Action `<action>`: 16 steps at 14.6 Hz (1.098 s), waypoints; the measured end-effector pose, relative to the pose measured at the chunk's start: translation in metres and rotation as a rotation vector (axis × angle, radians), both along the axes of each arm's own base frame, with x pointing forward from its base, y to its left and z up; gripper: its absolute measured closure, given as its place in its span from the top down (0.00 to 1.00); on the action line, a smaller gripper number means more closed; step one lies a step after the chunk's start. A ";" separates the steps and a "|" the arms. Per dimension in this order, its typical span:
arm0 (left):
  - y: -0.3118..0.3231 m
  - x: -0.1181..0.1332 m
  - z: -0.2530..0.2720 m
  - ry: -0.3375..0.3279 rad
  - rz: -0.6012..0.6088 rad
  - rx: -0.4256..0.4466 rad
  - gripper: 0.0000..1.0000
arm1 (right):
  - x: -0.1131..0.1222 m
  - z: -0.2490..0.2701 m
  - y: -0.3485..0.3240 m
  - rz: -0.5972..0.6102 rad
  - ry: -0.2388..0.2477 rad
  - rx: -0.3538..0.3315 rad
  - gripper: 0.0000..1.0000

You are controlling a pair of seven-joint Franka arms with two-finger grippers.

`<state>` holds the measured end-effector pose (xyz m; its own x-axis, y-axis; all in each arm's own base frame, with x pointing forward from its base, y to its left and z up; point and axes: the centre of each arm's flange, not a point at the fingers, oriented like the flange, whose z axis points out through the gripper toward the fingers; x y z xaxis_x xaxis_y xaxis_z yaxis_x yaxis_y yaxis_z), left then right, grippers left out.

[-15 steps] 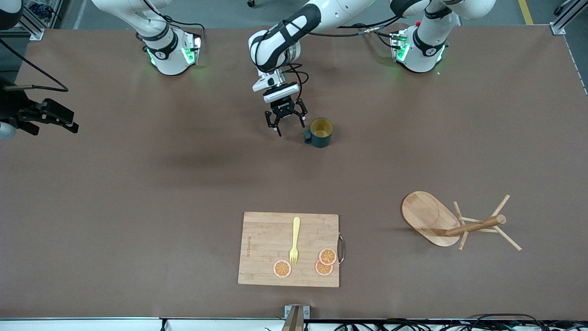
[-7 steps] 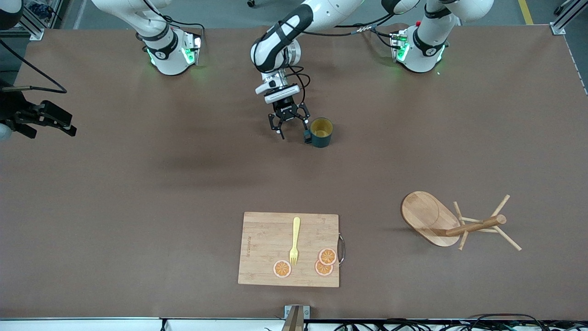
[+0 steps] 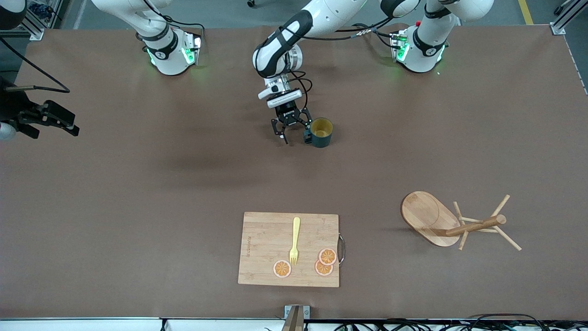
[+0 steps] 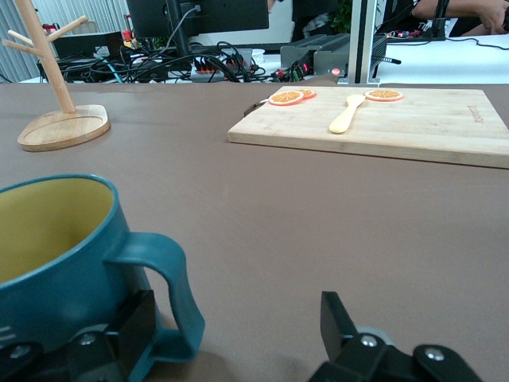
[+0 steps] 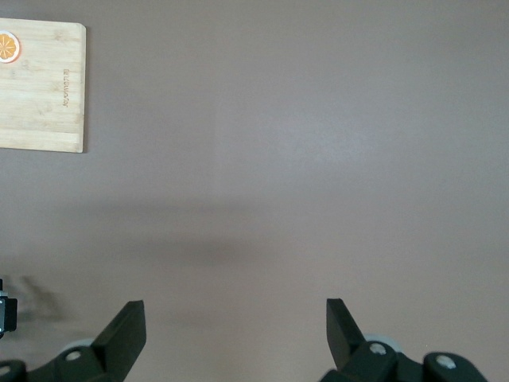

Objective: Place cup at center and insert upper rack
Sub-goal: 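Lower the left gripper and close it on the mug handle, then lift the teal mug by its handle with the left gripper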

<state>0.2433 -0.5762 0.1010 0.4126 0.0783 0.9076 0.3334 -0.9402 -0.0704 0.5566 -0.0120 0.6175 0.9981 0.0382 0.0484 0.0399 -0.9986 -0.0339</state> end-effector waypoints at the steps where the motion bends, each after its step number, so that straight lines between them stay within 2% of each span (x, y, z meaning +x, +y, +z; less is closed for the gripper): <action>1: 0.000 0.001 0.000 -0.001 0.001 0.001 0.89 | 0.000 -0.001 0.000 0.000 0.001 0.000 1.00; 4: 0.002 0.004 -0.002 -0.005 0.004 0.005 0.87 | 0.000 -0.002 0.000 0.000 0.003 0.000 1.00; 10: 0.008 0.008 -0.013 -0.001 0.010 0.020 0.77 | 0.000 -0.002 0.000 0.000 0.003 -0.001 1.00; 12: 0.009 0.011 -0.014 0.000 0.011 0.021 0.64 | 0.001 -0.003 0.000 0.000 0.007 -0.001 1.00; 13: 0.009 0.011 -0.014 0.000 0.012 0.019 0.64 | 0.001 -0.005 0.000 0.000 0.010 -0.001 1.00; 15: 0.008 0.013 -0.013 -0.001 0.015 0.015 0.53 | 0.003 -0.007 0.000 0.000 0.014 -0.001 1.00; 16: 0.008 0.015 -0.013 0.001 0.016 0.012 0.53 | 0.003 -0.008 0.000 0.000 0.015 -0.002 1.00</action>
<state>0.2578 -0.5681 0.0880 0.4122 0.0737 0.9081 0.3480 -0.9339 -0.0822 0.5594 -0.0118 0.6095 0.9987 0.0380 0.0331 0.0391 -0.9987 -0.0330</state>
